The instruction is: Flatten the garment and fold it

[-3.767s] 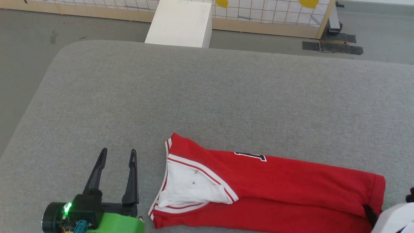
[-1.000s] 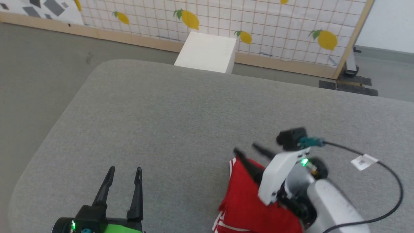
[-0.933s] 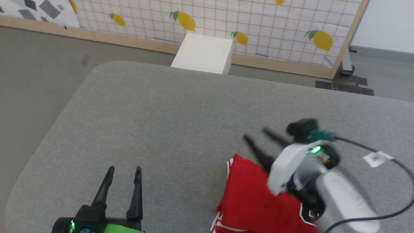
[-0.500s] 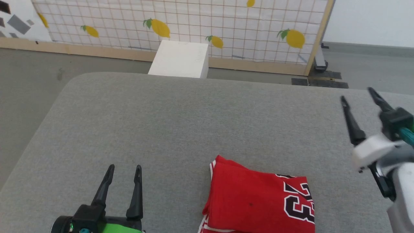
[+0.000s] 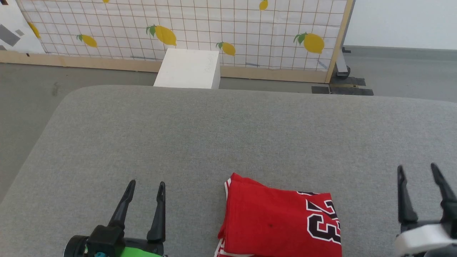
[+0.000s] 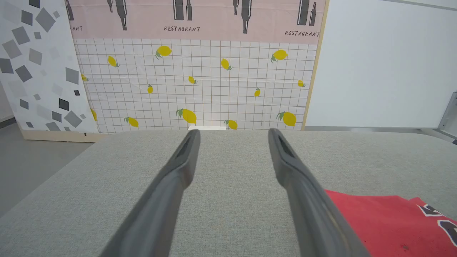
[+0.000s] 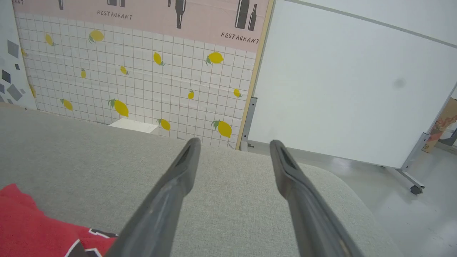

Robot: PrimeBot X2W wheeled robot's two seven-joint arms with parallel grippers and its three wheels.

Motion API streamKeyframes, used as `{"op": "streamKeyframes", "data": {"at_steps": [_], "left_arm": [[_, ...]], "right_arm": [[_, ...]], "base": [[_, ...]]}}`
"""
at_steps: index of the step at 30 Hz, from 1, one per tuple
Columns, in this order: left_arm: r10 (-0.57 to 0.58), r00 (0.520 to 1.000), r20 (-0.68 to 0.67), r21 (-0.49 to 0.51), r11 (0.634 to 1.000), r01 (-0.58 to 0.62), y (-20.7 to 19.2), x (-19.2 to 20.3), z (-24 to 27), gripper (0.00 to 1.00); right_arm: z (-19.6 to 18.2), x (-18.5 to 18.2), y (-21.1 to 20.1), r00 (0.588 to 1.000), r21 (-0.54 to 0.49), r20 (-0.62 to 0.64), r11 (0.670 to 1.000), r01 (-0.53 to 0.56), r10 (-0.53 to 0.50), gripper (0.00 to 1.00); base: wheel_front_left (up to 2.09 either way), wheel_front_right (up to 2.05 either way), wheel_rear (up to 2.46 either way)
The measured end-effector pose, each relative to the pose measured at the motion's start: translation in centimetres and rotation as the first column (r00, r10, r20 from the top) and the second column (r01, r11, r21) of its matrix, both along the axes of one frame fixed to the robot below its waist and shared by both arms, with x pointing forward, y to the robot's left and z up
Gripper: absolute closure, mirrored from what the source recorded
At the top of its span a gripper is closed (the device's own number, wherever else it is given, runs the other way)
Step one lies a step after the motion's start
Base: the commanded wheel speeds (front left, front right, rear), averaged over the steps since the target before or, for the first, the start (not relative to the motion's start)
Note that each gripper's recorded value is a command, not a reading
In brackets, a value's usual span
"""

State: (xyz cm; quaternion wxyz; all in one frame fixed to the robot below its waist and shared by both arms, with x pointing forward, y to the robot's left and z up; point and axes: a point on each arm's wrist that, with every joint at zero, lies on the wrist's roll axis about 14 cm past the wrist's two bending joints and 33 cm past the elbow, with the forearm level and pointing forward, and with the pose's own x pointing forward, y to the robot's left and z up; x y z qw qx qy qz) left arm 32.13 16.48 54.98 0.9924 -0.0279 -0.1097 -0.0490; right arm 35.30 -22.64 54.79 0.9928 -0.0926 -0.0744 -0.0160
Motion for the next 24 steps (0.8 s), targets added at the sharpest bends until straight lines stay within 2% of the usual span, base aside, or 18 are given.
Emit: {"op": "streamKeyframes", "data": {"at_steps": [6, 15, 18, 21, 24], "left_arm": [[-0.021, 1.0, -0.009, -0.004, 1.0, 0.021, -0.6, -0.1, -0.3, 0.0], [-0.008, 1.0, -0.015, -0.005, 1.0, 0.008, -0.3, -0.3, -0.5, 0.0], [-0.003, 1.0, -0.02, -0.005, 1.0, 0.003, -0.1, -0.3, -0.6, 0.0], [0.001, 1.0, -0.028, -0.006, 1.0, -0.001, 0.0, -0.2, -0.8, 0.0], [0.001, 0.999, -0.039, -0.006, 1.0, -0.001, -0.1, -0.1, -1.1, 0.0]], "right_arm": [[-1.7, -1.5, 2.1, 0.997, 0.002, -0.063, 0.999, -0.051, 0.051, 0.0], [-1.6, -1.4, 3.1, 0.994, 0.008, -0.077, 0.997, -0.075, 0.075, 0.0], [-2.2, -1.2, 3.4, 0.989, 0.05, -0.116, 0.995, -0.083, 0.088, 0.0], [-3.6, -0.9, 4.1, 0.971, 0.099, -0.203, 0.989, -0.111, 0.129, 0.0], [-6.2, -0.9, 4.5, 0.919, 0.184, -0.353, 0.976, -0.114, 0.174, 0.0]], "base": [[0.0, 0.0, 0.0], [0.0, 0.0, 0.0], [0.0, 0.0, 0.0], [0.0, 0.0, 0.0], [0.0, 0.0, 0.0]]}}
